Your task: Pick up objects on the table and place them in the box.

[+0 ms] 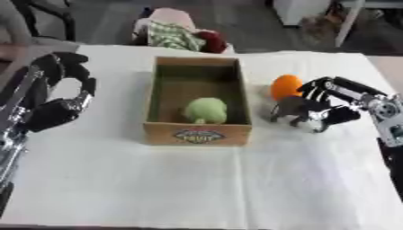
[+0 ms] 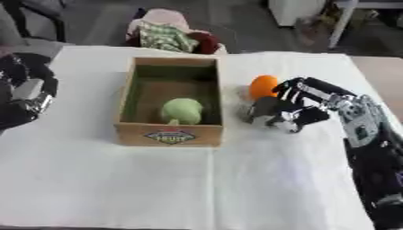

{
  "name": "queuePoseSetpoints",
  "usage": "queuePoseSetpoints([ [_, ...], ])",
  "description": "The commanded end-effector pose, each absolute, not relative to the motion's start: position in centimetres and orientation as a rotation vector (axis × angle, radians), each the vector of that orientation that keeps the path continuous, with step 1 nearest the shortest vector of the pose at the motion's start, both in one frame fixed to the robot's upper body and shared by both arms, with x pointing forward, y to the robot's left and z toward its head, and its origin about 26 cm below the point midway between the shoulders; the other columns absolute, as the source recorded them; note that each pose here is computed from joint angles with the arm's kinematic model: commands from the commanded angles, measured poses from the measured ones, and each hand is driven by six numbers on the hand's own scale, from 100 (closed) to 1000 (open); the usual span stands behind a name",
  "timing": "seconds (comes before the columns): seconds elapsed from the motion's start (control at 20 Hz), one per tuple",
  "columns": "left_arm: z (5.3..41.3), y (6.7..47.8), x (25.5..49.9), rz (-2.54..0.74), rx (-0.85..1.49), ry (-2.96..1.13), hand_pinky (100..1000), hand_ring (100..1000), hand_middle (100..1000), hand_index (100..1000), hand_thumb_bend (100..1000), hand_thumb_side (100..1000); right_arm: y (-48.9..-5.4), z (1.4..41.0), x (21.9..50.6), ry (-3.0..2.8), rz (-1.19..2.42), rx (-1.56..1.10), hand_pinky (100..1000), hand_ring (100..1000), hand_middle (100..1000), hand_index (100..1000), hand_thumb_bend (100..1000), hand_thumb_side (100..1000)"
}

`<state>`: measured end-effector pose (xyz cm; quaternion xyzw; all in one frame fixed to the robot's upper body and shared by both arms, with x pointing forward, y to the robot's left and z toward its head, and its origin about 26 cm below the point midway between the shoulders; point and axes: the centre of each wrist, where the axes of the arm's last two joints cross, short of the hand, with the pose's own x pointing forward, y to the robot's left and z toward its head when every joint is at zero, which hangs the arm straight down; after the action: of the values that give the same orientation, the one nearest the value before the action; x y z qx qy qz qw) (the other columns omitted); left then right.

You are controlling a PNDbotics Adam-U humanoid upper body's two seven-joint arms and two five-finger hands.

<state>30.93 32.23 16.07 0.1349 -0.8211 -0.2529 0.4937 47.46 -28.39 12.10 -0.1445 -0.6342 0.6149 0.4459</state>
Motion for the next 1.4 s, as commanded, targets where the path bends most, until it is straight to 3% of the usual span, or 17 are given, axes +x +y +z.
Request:
queuePoseSetpoints([
  [0.05, 16.8, 32.5, 30.9, -0.622, 0.341, -2.004, 796, 602, 556, 758, 212, 165, -29.1, 14.4, 47.6, -1.624, 1.523, -0.394, 620, 720, 726, 874, 100, 235],
  [0.5, 16.8, 32.6, 30.9, -0.623, 0.340, -2.003, 796, 602, 557, 759, 196, 167, -29.1, 16.0, 47.5, -1.676, 1.531, -0.372, 632, 729, 728, 881, 100, 228],
  [0.65, 16.8, 32.6, 30.9, -0.625, 0.337, -2.004, 797, 603, 557, 759, 192, 168, -28.9, 15.8, 47.5, -1.645, 1.586, -0.343, 647, 745, 737, 887, 100, 277],
  [0.9, 16.8, 32.5, 30.9, -0.628, 0.333, -2.005, 797, 603, 558, 760, 186, 170, -28.4, 14.6, 47.5, -1.554, 1.691, -0.315, 758, 838, 794, 899, 100, 368],
  [1.4, 16.8, 32.5, 30.9, -0.636, 0.330, -2.003, 796, 603, 559, 760, 180, 171, -27.1, 12.7, 47.7, -1.397, 1.862, -0.394, 797, 856, 826, 908, 100, 391],
])
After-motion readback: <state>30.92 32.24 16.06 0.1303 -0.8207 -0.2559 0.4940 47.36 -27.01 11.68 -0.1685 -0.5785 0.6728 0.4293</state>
